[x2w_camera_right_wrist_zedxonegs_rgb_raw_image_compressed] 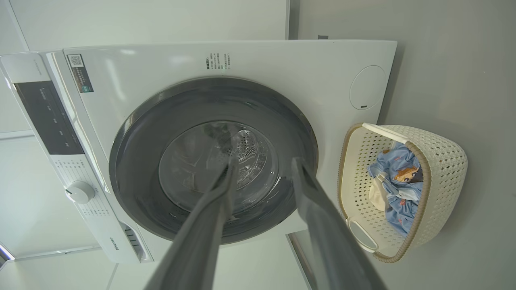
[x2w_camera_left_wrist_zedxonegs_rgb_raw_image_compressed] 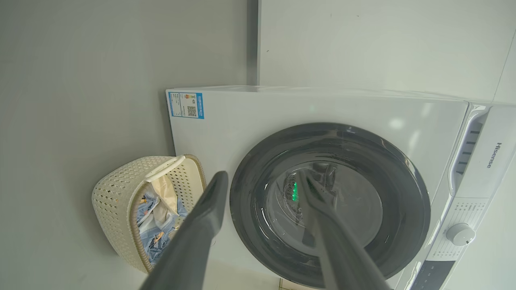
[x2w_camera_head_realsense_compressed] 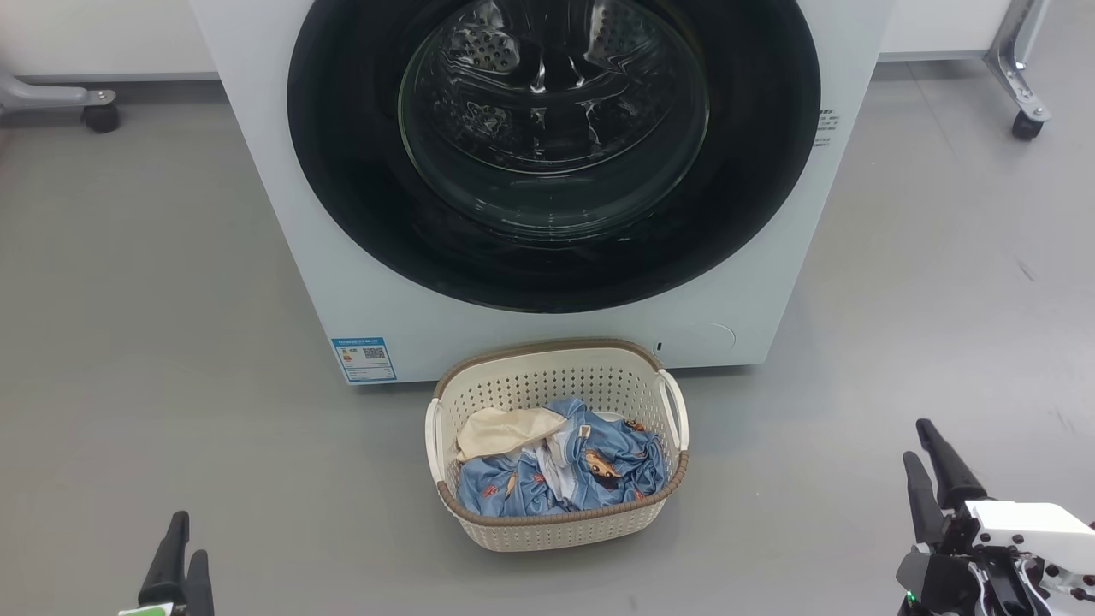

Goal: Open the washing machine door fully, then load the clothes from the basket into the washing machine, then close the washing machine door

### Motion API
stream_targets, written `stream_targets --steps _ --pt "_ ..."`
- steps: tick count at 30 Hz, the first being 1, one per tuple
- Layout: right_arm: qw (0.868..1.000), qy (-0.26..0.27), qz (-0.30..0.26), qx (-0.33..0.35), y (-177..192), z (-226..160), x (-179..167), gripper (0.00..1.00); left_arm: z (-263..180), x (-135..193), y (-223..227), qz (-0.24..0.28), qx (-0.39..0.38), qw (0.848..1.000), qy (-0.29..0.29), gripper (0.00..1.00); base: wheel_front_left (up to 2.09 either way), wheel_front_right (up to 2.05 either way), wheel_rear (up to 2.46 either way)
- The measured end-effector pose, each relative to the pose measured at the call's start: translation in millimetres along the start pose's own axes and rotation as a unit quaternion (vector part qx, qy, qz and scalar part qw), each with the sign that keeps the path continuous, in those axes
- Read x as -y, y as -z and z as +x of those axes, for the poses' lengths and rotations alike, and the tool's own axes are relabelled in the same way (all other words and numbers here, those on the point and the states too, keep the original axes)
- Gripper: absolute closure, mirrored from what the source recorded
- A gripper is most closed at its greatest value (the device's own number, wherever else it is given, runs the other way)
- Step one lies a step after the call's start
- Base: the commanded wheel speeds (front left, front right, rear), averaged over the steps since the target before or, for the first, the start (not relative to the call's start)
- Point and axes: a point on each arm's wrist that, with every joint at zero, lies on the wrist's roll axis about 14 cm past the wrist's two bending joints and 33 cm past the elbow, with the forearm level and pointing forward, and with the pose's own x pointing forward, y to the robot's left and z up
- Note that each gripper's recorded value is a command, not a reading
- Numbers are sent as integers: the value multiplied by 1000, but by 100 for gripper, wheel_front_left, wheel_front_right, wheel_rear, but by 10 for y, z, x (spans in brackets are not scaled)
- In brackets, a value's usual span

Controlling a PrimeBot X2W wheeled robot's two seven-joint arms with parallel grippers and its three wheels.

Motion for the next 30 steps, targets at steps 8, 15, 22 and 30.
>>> stream_targets --steps 8,15,22,30 --pt "1000 -1 -1 1 0 6 -6 0 -1 19 -31 0 8 1000 3 0 0 0 0" --pt "1000 -12 -15 -3 47 43 -84 0 5 124 -76 6 22 1000 19 0 0 0 0" --pt "999 -23 -36 -10 114 60 -155 0 20 249 -72 14 25 999 39 0 0 0 0" --pt "996 -45 -79 -17 174 90 -288 0 29 368 -96 50 33 997 57 0 0 0 0"
